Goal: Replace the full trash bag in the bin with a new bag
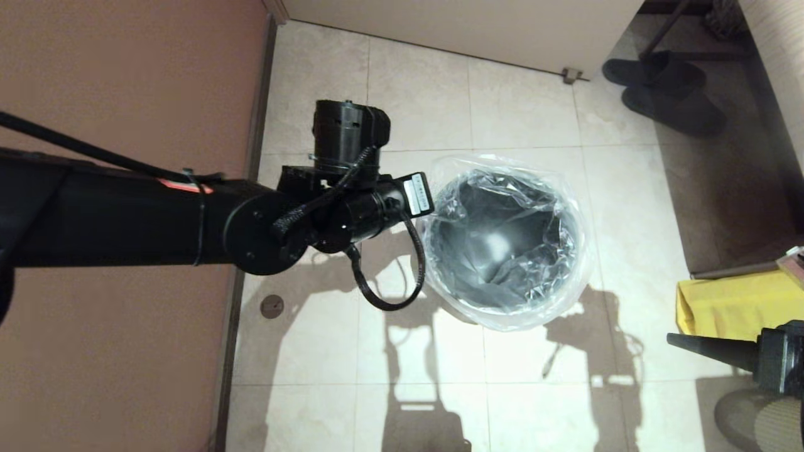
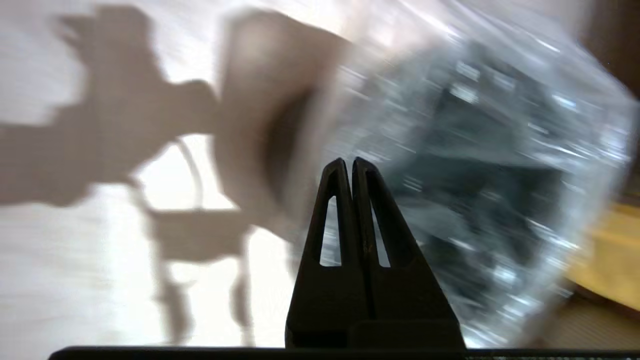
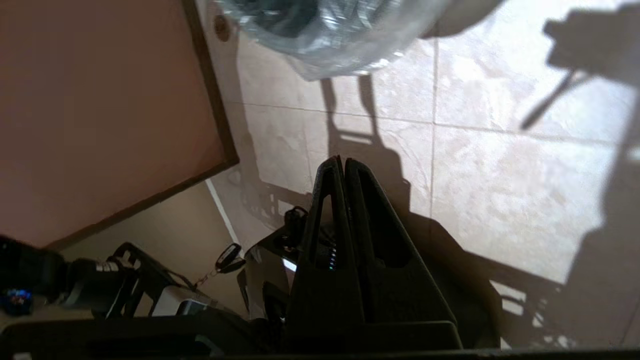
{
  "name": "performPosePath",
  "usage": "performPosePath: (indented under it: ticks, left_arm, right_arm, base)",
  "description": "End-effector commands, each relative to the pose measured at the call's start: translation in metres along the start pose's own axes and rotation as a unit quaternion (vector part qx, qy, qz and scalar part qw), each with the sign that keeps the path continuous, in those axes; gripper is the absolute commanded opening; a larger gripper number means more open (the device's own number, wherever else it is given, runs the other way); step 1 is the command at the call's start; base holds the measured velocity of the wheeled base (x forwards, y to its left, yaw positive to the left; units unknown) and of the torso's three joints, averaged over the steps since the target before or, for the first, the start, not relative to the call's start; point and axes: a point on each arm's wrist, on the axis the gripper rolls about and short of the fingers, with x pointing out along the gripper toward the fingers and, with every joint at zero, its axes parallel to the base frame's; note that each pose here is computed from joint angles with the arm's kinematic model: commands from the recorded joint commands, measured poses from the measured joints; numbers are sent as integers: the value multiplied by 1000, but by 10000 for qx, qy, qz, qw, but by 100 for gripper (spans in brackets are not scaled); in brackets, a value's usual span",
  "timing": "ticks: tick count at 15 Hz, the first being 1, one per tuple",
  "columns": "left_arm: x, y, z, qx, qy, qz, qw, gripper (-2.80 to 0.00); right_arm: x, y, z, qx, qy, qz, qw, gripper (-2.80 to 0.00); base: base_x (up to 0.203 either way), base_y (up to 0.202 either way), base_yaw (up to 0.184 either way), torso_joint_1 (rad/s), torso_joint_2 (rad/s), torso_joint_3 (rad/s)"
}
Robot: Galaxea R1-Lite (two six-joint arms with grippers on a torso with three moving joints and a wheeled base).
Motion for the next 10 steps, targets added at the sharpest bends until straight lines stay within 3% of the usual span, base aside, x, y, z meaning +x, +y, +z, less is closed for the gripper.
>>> performPosePath:
  ticks: [1,6,10]
  left_arm:
    - [-18,12,18,91,-290,236,9993,-280]
    - [-72,46,20,216,-372,774,9961,-280]
    - [-83,67,20,126,-422,1038,9936,-280]
  right_arm:
    - [-12,20,-1,-363,-201,310,9987,-280]
    - [-20,30,7,-626,-504,327,9962,-280]
    - [-31,40,8,-795,-742,376,9934,-280]
  base:
    - [0,0,0,0,0,0]
    - [0,0,0,0,0,0]
    - [0,0,0,0,0,0]
